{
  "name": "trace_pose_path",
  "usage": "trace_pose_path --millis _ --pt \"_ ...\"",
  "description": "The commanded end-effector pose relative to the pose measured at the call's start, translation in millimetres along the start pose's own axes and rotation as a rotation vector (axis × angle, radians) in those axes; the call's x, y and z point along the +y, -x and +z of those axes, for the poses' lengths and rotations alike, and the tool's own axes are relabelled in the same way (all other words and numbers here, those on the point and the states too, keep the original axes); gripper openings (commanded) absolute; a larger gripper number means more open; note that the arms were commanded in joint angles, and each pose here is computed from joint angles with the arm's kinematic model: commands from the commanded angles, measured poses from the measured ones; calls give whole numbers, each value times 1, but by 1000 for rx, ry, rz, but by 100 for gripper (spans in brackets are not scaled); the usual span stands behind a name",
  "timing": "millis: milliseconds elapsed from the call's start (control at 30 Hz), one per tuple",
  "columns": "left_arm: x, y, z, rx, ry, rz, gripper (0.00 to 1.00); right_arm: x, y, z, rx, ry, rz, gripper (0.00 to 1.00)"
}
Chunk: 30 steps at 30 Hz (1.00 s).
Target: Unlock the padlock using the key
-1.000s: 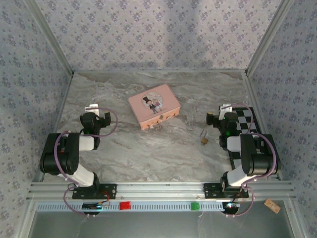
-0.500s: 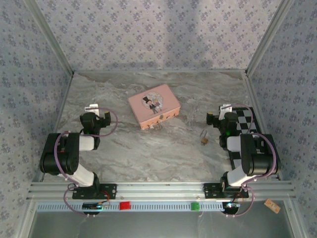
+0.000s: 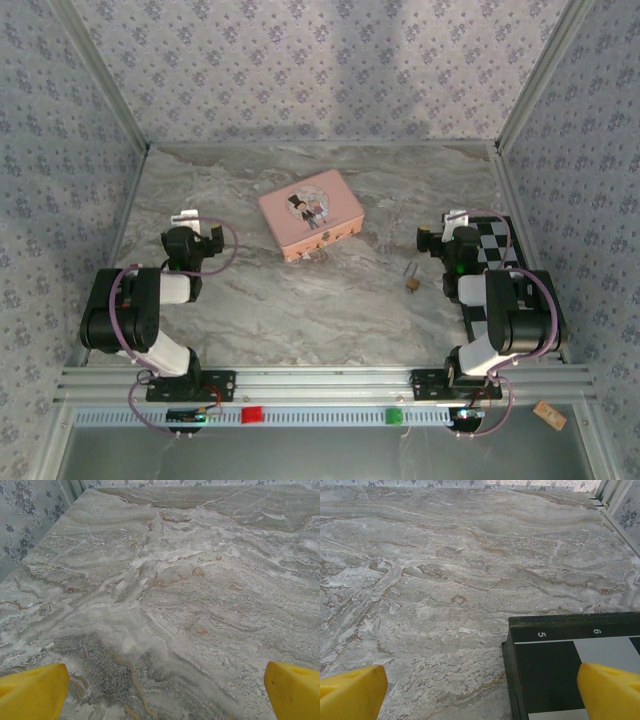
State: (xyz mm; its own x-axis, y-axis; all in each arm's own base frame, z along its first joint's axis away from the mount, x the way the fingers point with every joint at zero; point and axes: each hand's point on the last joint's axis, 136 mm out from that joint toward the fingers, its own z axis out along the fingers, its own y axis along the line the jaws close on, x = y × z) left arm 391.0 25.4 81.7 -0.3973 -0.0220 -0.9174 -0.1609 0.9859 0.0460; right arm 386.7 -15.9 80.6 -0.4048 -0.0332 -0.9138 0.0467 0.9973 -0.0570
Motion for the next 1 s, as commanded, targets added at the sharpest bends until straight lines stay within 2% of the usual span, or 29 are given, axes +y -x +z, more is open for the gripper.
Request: trace_pose_path --millis 0,967 --pt "-1 10 0 -30 -11 -22 100 -2 4 3 -2 -6 16 99" --pt "-1 10 0 -29 -11 -22 100 -2 4 4 2 -2 17 99"
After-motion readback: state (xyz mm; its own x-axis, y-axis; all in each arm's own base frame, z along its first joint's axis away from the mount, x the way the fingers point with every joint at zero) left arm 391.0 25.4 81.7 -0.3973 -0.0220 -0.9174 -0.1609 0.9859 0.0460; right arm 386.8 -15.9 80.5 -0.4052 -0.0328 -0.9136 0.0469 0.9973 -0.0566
